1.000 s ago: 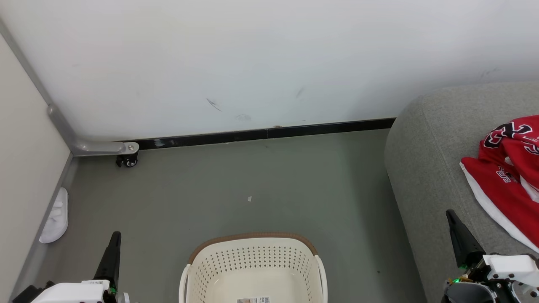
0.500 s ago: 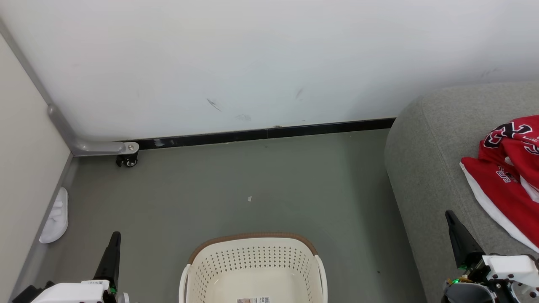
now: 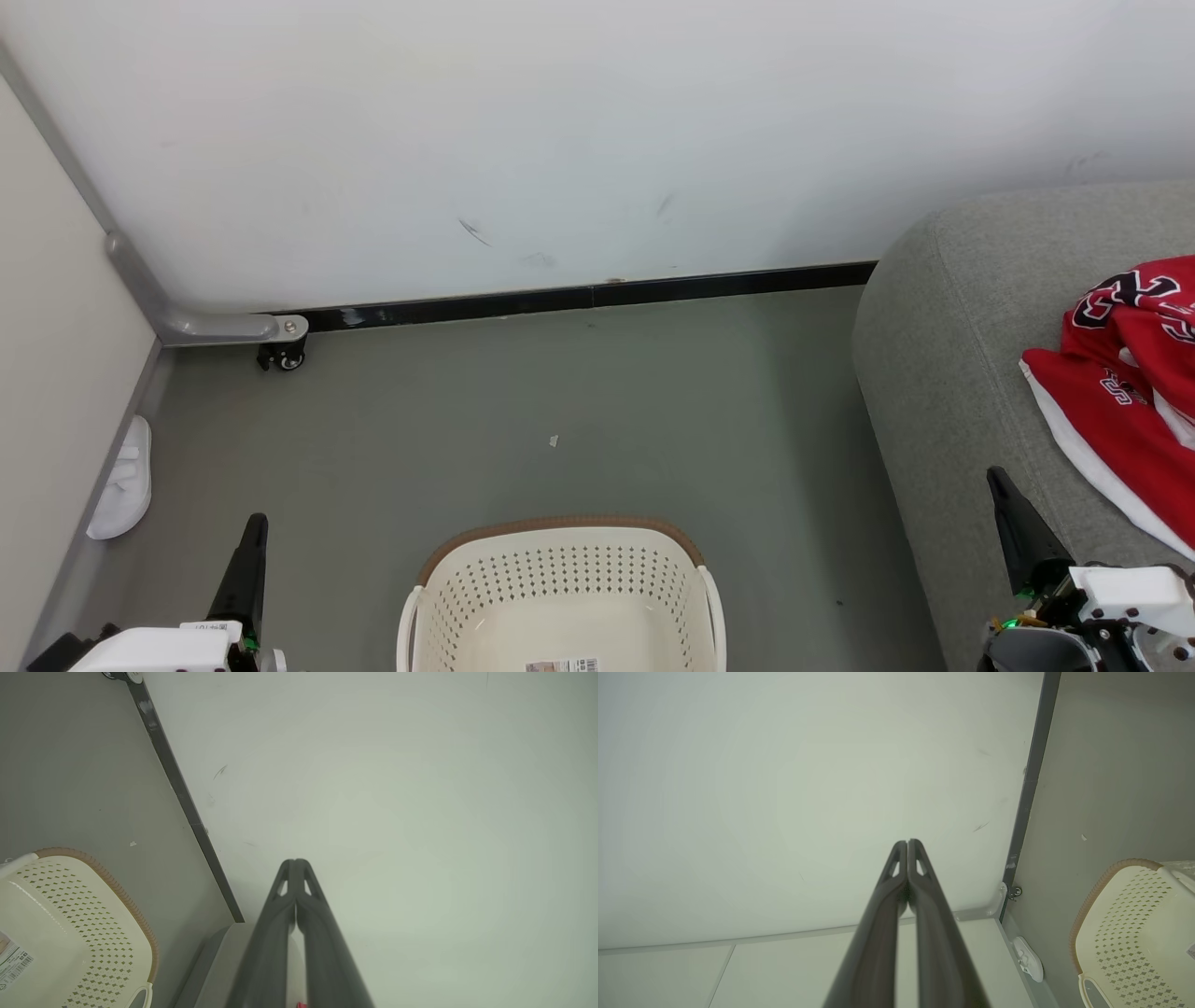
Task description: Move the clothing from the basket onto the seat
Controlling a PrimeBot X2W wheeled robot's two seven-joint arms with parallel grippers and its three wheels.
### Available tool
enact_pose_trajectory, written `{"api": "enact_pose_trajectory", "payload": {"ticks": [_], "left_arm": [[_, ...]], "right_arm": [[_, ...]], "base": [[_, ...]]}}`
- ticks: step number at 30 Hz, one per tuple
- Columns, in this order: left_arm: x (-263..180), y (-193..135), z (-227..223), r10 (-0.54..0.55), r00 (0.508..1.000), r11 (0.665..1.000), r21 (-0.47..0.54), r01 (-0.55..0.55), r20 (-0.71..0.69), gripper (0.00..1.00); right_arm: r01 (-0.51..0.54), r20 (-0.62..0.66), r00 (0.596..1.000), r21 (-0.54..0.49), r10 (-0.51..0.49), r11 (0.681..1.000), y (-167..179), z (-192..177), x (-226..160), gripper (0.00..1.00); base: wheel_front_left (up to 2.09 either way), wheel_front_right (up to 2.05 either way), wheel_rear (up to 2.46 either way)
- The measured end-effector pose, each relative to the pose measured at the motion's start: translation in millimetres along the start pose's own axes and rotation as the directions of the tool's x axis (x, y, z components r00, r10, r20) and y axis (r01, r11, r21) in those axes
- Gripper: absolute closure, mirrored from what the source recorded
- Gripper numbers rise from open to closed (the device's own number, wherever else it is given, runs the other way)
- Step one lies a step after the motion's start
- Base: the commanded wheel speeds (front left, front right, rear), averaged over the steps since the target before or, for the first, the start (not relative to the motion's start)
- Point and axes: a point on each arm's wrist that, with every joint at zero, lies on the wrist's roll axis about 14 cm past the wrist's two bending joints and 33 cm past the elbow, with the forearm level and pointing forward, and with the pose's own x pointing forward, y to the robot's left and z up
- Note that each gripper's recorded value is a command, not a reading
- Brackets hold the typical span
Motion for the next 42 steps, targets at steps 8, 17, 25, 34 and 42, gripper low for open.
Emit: {"api": "enact_pose_trajectory", "payload": {"ticks": [8, 17, 25, 34, 42], "left_arm": [[0.0, 0.0, 0.1, 0.0, 1.0, 1.0, 0.0, 0.0, 0.0, 1.0], [0.0, 0.0, 0.3, 0.0, 1.0, 1.0, 0.0, 0.0, 0.001, 1.0], [0.0, 0.0, 0.3, 0.0, 1.0, 1.0, 0.0, 0.0, 0.001, 1.0], [0.0, 0.0, 0.5, 0.0, 1.0, 1.0, 0.0, 0.0, 0.001, 1.0], [-0.1, -0.1, 0.7, 0.0, 1.0, 1.0, -0.001, 0.0, 0.002, 1.0]], "right_arm": [[0.0, 0.001, 1.0, 0.001, 0.0, 1.0, -0.2, 0.2, 0.0, 1.0], [0.001, 0.001, 1.0, 0.003, -0.001, 1.0, -0.3, 0.0, -0.1, 1.0], [0.001, 0.002, 1.0, 0.005, -0.001, 1.0, -0.5, -0.3, -0.1, 1.0], [0.001, 0.004, 1.0, 0.006, -0.001, 1.0, -0.5, 0.3, -0.1, 1.0], [0.001, 0.003, 1.0, 0.007, -0.001, 1.0, -0.5, 0.6, -0.2, 1.0]], "base": [[0.0, 0.0, 0.0], [0.0, 0.0, 0.0], [0.0, 0.0, 0.0], [0.0, 0.0, 0.0], [0.0, 0.0, 0.0]]}}
